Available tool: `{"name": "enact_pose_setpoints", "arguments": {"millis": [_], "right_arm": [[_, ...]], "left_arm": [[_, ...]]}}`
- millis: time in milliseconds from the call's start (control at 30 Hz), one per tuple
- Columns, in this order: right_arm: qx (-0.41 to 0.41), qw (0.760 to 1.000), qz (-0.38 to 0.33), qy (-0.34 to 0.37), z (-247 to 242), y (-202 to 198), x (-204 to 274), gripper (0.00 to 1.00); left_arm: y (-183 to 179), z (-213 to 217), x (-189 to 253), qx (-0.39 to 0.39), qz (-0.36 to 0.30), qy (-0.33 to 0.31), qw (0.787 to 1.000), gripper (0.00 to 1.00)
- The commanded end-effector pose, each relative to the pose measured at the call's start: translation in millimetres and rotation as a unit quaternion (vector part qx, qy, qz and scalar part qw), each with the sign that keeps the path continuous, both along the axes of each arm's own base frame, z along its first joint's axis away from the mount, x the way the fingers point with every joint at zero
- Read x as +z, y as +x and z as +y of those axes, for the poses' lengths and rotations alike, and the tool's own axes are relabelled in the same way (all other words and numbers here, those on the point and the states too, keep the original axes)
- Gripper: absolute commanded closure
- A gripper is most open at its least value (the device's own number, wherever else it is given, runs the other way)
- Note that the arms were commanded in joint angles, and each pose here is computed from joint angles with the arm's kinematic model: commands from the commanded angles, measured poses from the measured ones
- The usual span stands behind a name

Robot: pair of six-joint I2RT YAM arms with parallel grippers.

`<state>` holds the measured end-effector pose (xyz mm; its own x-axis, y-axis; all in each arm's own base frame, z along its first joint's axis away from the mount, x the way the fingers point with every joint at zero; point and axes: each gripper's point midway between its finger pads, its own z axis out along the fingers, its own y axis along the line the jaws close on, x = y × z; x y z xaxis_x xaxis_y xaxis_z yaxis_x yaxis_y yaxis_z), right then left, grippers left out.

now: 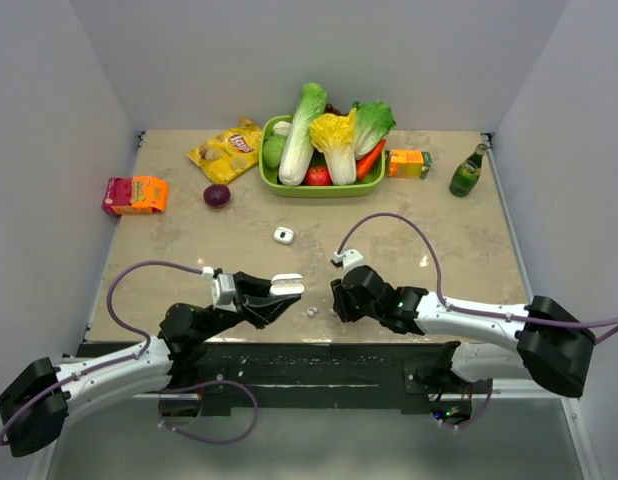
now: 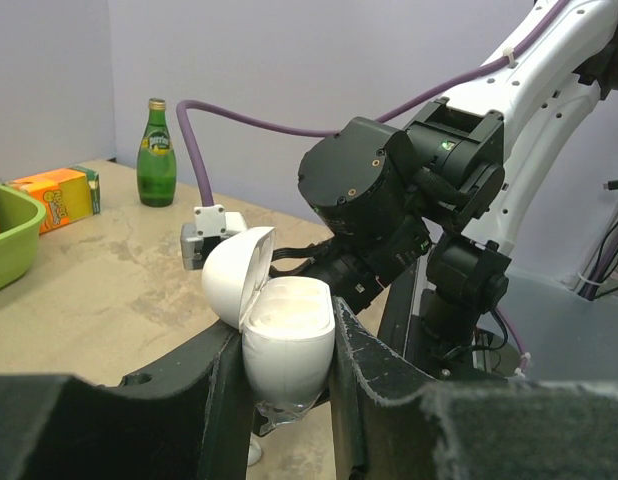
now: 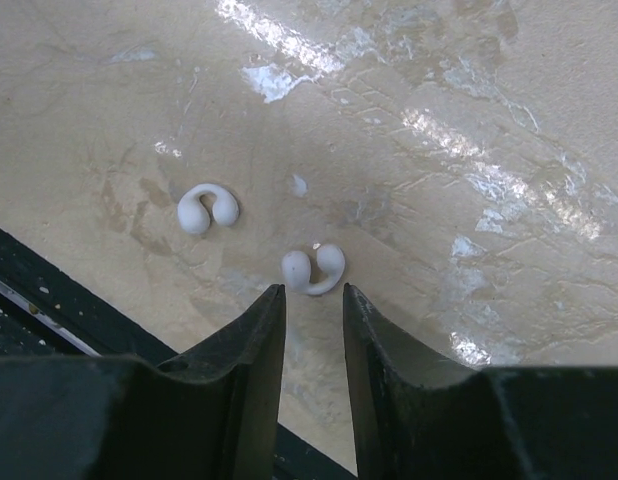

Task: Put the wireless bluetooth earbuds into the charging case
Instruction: Move the earbud to the center of the board.

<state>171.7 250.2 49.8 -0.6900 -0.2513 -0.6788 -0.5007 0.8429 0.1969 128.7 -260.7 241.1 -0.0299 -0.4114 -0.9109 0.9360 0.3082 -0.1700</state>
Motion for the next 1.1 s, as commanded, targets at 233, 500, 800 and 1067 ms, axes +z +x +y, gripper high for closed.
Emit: {"name": "enact_pose_setpoints", "arguments": {"millis": [233, 500, 800, 1067], "right_arm": [[-0.043, 0.999, 0.023, -0.003, -4.7, -1.5, -15.2, 0.81], [-0.062, 0.997, 0.043, -0.013, -5.2, -6.3, -28.5, 0.9], [-0.094, 0.994, 0.048, -0.041, -10.3, -0.4, -40.1, 1.0], [-0.078, 0.995, 0.04, -0.044, -1.2, 5.0, -40.6, 0.96]], "left_arm": [[-4.1, 5.2, -0.5, -0.002, -0.001, -0.019, 1.0, 1.0], [-5.5, 4.4, -3.3, -0.008, 0.004, -0.02, 1.0, 1.0], [-6.1, 4.6, -4.2, -0.01, 0.006, -0.019, 1.0, 1.0], [-6.5, 4.4, -3.6, -0.011, 0.006, -0.021, 1.0, 1.0]]}}
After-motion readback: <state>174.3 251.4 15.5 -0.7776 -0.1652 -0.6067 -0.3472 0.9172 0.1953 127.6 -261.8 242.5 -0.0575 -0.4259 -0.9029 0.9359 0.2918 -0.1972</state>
